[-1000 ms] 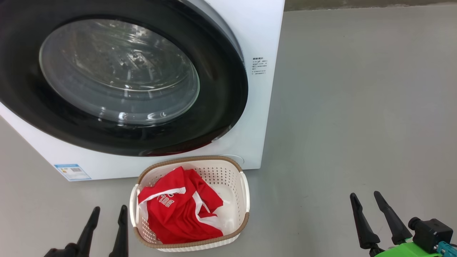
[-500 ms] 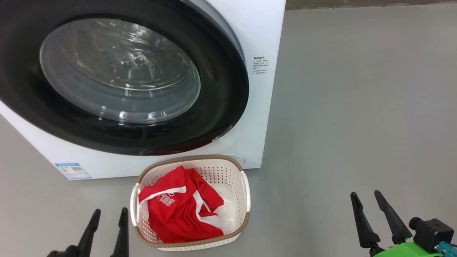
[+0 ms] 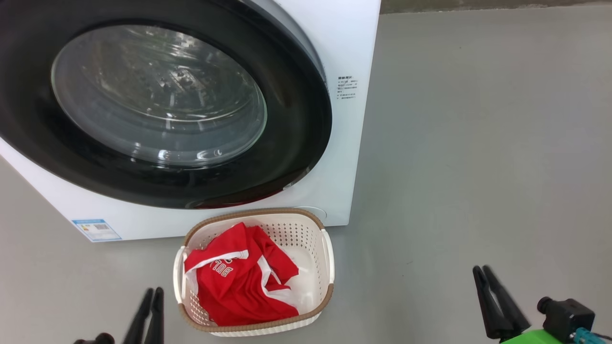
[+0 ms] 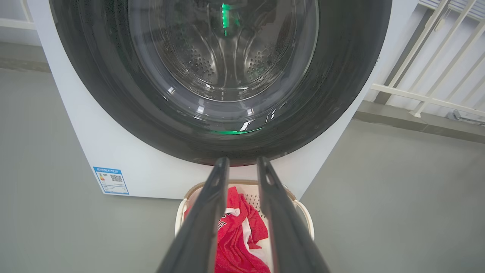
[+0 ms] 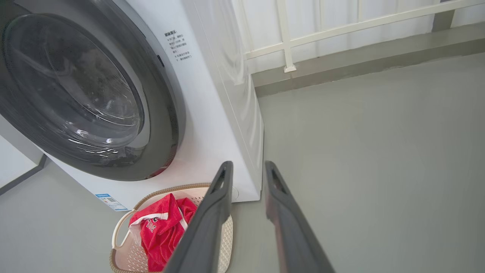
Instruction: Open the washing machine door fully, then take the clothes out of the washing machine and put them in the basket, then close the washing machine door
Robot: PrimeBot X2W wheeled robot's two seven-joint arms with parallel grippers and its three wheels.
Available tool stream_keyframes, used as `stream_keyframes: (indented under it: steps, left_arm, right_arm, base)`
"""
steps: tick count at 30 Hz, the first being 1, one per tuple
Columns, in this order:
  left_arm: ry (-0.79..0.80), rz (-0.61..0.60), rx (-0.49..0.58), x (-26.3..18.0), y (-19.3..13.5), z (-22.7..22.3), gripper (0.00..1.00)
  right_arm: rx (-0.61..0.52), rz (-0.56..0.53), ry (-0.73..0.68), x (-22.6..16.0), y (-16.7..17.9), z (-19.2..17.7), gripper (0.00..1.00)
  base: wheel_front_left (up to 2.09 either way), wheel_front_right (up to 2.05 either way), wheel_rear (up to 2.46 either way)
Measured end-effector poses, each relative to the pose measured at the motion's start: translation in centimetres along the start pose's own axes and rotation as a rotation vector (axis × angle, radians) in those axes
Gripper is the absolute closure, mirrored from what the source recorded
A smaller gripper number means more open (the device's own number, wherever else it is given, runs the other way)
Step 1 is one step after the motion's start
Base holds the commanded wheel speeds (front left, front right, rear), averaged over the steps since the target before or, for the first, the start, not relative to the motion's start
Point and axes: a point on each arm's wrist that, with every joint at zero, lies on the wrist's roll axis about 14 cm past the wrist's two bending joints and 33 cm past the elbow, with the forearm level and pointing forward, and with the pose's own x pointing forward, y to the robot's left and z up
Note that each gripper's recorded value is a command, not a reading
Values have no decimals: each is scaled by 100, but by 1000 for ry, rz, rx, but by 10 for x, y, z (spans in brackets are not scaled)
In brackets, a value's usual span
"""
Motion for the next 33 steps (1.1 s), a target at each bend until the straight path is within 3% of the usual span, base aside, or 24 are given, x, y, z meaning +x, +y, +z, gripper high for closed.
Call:
stream_keyframes:
  steps: [33]
  left_arm:
    - [50,70,-310,-4,7,-10,100]
  right_arm:
    - [280,-74,32,-1,-11,-5,100]
  base:
    - [0,0,0]
